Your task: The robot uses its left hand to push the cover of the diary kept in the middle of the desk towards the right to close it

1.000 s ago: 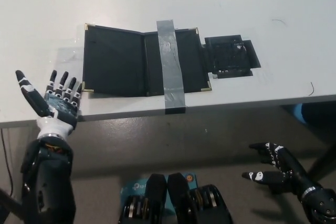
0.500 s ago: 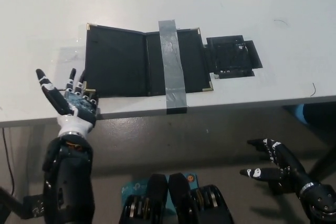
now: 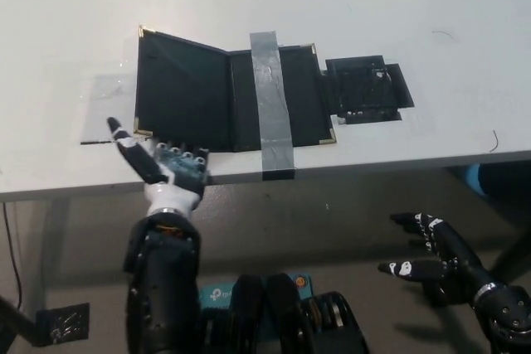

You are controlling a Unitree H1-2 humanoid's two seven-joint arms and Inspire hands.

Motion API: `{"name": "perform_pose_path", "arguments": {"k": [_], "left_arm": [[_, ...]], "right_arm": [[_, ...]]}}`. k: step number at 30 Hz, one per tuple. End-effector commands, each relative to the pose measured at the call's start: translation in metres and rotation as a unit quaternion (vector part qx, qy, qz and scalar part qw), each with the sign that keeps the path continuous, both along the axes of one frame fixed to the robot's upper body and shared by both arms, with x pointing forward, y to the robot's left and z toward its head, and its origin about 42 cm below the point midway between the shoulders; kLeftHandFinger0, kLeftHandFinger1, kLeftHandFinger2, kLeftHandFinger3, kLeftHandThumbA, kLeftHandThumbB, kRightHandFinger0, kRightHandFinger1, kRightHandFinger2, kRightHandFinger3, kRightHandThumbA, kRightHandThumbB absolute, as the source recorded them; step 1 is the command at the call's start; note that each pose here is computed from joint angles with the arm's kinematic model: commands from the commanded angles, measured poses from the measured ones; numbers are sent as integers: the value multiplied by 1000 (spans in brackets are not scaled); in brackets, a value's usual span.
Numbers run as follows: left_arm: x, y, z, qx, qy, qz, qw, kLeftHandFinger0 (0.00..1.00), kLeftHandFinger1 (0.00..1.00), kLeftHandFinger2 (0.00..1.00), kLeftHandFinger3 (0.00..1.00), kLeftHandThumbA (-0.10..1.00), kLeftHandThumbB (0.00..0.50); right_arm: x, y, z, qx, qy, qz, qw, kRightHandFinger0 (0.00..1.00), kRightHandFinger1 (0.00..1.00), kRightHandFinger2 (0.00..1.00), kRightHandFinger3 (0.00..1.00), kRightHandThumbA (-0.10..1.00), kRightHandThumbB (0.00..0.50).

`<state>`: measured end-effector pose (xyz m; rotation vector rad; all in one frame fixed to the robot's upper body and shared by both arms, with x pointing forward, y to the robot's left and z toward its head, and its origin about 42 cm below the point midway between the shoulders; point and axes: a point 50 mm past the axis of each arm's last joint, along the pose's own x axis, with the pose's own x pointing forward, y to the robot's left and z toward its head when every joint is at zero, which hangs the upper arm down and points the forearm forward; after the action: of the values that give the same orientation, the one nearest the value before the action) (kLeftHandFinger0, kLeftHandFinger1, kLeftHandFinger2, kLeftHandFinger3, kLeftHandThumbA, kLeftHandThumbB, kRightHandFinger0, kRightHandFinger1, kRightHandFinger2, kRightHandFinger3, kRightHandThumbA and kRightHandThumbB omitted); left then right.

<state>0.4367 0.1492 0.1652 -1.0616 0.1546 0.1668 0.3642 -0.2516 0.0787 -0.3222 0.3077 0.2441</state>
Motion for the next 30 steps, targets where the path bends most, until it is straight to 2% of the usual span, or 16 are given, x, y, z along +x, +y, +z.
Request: {"name": "perform_pose_path", "arguments": {"k": [1,6,7,9,10,13,14,15,16,18,19,20,22,23,27,30], "left_arm": [[13,-30,38,17,-45,-27,998,1000,1000,1000,1000,1000,287],[15,-54,57,132,-80,-84,984,1000,1000,1000,1000,1000,304],[15,-61,58,238,-89,-109,961,1000,1000,1000,1000,1000,298],[15,-62,57,265,-93,-117,953,1000,1000,1000,1000,1000,292],[16,-64,56,325,-100,-131,931,1000,1000,1000,1000,1000,298],[18,-67,49,489,-114,-160,850,1000,1000,1000,1000,1000,261],[20,-67,47,561,-125,-169,800,1000,1000,1000,1000,1000,245],[21,-65,42,667,-138,-185,709,1000,1000,1000,1000,1000,193],[20,-64,41,683,-136,-190,692,1000,1000,1000,1000,1000,222],[19,-60,36,759,-138,-214,599,1000,1000,1000,1000,1000,242],[17,-58,32,807,-140,-235,522,1000,1000,1000,1000,1000,227],[17,-57,30,827,-142,-240,489,1000,1000,1000,1000,1000,216],[16,-52,23,876,-145,-246,389,1000,1000,1000,1000,1000,216],[16,-49,14,906,-143,-257,304,1000,1000,1000,1000,1000,260],[14,-44,2,918,-126,-270,260,1000,1000,1000,1000,1000,288],[13,-36,-6,921,-118,-269,256,1000,1000,1000,1000,1000,273]], "right_arm": [[12,0,21,-4,-29,18,999,846,894,840,768,1000,480],[12,3,22,0,-26,20,999,852,891,834,749,1000,476],[12,4,22,-3,-28,23,999,840,884,831,754,1000,470],[11,4,21,-3,-28,24,999,834,879,828,755,1000,475],[11,4,21,-5,-29,26,999,830,880,831,759,1000,469],[10,6,21,-3,-28,28,999,829,878,826,750,1000,465],[10,5,21,-4,-28,29,999,822,870,820,746,1000,462],[10,6,21,-8,-29,30,999,814,862,813,745,1000,471],[10,7,20,-7,-28,32,999,813,860,811,746,1000,471],[10,7,20,-8,-25,33,999,813,862,812,753,1000,473],[10,7,21,-15,-26,36,999,806,856,810,756,1000,469],[10,7,21,-15,-27,36,999,808,856,809,759,1000,465],[11,9,22,-13,-27,40,999,803,850,804,754,1000,459],[11,9,22,-12,-29,43,999,809,853,809,759,1000,445],[11,9,20,-12,-27,42,999,823,866,823,764,1000,454],[11,9,21,-12,-24,41,999,827,867,823,766,1000,455]]}}
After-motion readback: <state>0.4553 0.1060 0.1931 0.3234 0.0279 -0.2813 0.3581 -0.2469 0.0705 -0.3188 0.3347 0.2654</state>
